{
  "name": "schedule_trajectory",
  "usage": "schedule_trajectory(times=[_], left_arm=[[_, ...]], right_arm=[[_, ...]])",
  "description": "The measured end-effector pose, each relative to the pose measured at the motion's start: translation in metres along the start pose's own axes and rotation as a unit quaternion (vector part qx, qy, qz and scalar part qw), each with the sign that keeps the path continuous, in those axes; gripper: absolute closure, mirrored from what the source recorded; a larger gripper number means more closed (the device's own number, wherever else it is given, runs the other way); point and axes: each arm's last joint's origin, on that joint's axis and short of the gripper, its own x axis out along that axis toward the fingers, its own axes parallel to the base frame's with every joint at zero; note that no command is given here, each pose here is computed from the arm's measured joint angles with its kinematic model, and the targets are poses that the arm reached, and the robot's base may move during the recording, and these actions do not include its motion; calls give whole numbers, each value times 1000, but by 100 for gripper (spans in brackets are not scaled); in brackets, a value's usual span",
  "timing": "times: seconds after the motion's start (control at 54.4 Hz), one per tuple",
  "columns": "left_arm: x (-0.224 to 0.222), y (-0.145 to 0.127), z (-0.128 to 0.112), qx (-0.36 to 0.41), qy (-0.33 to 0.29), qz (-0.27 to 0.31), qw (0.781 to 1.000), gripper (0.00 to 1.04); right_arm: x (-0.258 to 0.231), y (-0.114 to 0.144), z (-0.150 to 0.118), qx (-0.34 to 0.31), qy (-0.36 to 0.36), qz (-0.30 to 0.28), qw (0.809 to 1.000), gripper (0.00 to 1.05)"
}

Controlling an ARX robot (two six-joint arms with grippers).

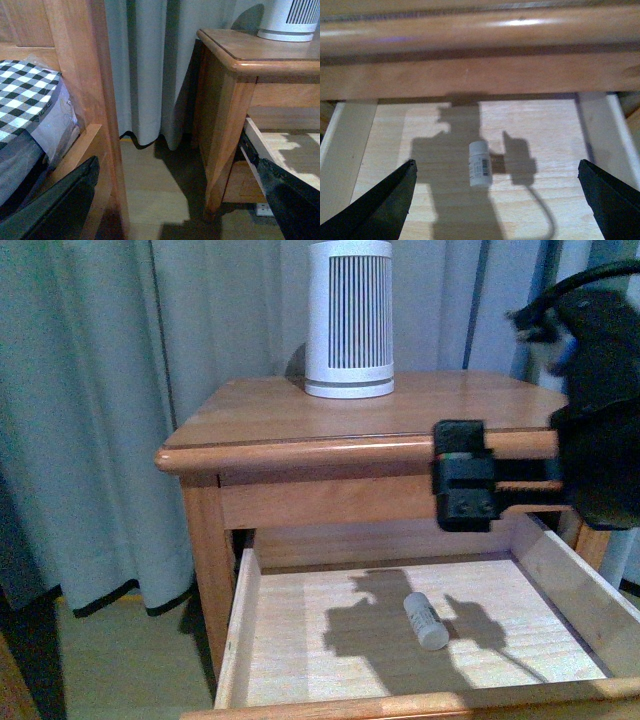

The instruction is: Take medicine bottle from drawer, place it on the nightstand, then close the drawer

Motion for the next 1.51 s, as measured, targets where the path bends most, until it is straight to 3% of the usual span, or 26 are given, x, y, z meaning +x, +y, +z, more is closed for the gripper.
schedule_trajectory(times=[0.404, 0.955, 1.415, 1.507], left_arm=[[0, 0, 0, 0, 0, 0, 1000, 7], [0, 0, 0, 0, 0, 0, 1000, 7], [0, 0, 0, 0, 0, 0, 1000, 7], [0, 0, 0, 0, 0, 0, 1000, 7]], right_arm=[[87, 4, -40, 9, 89, -25, 996, 7], [132, 15, -62, 8, 123, -34, 992, 7], [134, 16, -62, 12, 130, -55, 990, 72], [126, 17, -54, 29, 140, -59, 988, 74]])
